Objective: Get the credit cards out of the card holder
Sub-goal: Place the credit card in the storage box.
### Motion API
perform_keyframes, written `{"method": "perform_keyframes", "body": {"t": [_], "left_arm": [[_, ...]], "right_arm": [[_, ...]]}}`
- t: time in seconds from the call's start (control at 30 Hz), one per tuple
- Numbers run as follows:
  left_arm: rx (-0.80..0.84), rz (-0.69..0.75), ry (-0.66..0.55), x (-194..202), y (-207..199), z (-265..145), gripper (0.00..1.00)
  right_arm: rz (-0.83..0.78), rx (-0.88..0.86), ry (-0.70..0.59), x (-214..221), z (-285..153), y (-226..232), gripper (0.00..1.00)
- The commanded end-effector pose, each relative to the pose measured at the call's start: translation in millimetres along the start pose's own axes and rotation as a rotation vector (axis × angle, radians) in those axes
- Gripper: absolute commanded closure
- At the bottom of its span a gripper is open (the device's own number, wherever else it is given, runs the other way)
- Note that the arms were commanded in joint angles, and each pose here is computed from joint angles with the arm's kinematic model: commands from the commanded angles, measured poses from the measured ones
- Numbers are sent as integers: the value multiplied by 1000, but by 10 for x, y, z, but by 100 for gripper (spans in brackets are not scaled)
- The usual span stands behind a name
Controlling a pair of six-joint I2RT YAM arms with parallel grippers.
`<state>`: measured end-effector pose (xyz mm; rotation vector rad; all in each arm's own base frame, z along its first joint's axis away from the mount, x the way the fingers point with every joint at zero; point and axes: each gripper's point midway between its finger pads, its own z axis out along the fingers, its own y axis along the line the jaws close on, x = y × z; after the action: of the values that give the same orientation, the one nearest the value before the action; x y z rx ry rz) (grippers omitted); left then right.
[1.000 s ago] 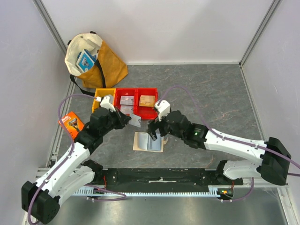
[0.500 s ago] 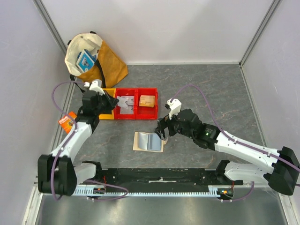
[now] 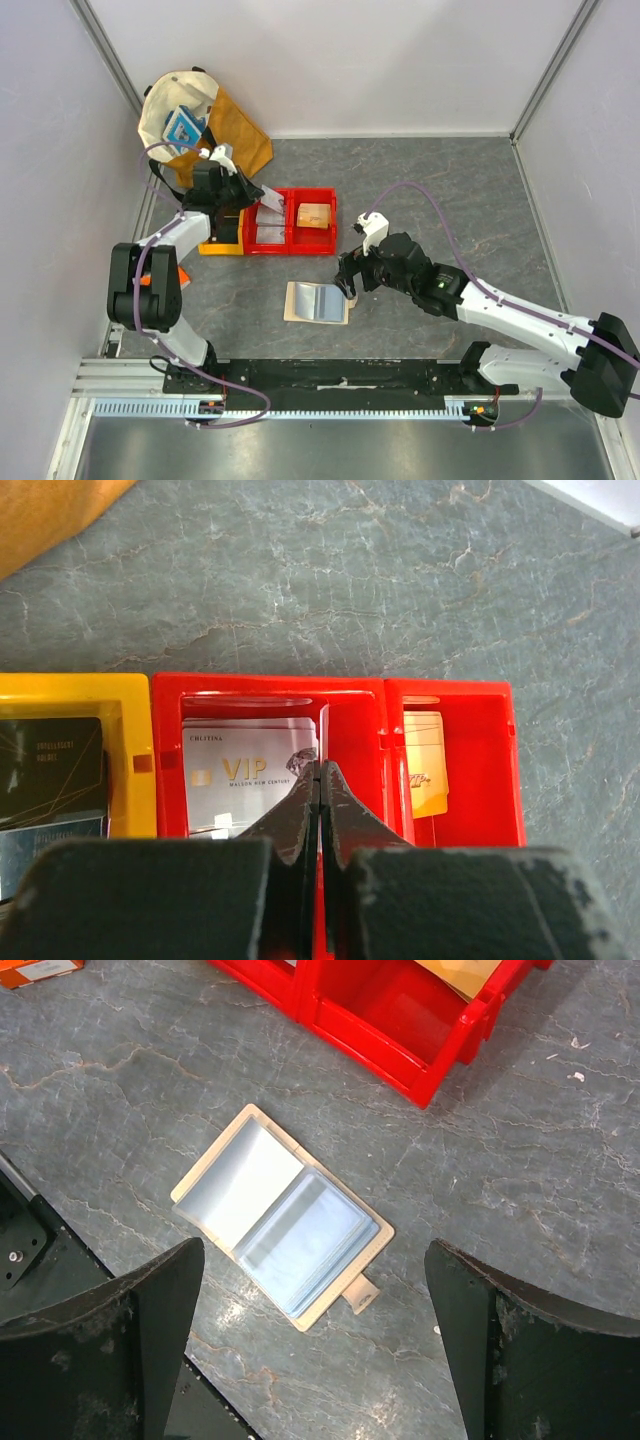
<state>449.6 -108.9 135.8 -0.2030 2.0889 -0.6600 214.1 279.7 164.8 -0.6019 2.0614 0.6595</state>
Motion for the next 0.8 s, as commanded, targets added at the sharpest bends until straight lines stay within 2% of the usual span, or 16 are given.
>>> {"method": "perform_keyframes", "body": {"t": [0.0, 0.13, 0.2, 0.33, 0.47, 0.5, 0.63, 0.77], "left_arm": [[60, 33, -13, -132, -81, 144, 98], [57, 5, 21, -40, -34, 225, 98], [44, -4, 31, -22, -4, 247, 94], [-27, 5, 43, -28, 100, 235, 79], [-75, 50, 13, -140, 132, 130, 49], [-84, 64, 5, -178, 125, 96, 44], [-100, 98, -15, -354, 43, -45, 33], [-104, 99, -39, -513, -168, -290, 31]], "right_arm": [[-1, 17, 12, 28, 18, -47, 2], [2, 30, 22, 49, 43, -67, 2], [4, 38, 26, 60, 52, -83, 2], [8, 56, 38, 91, 62, -115, 2], [9, 72, 41, 98, 53, -143, 2], [7, 76, 46, 112, 57, -153, 2], [-3, 102, 52, 90, 58, -192, 2], [8, 129, 67, 72, 63, -216, 2]]}}
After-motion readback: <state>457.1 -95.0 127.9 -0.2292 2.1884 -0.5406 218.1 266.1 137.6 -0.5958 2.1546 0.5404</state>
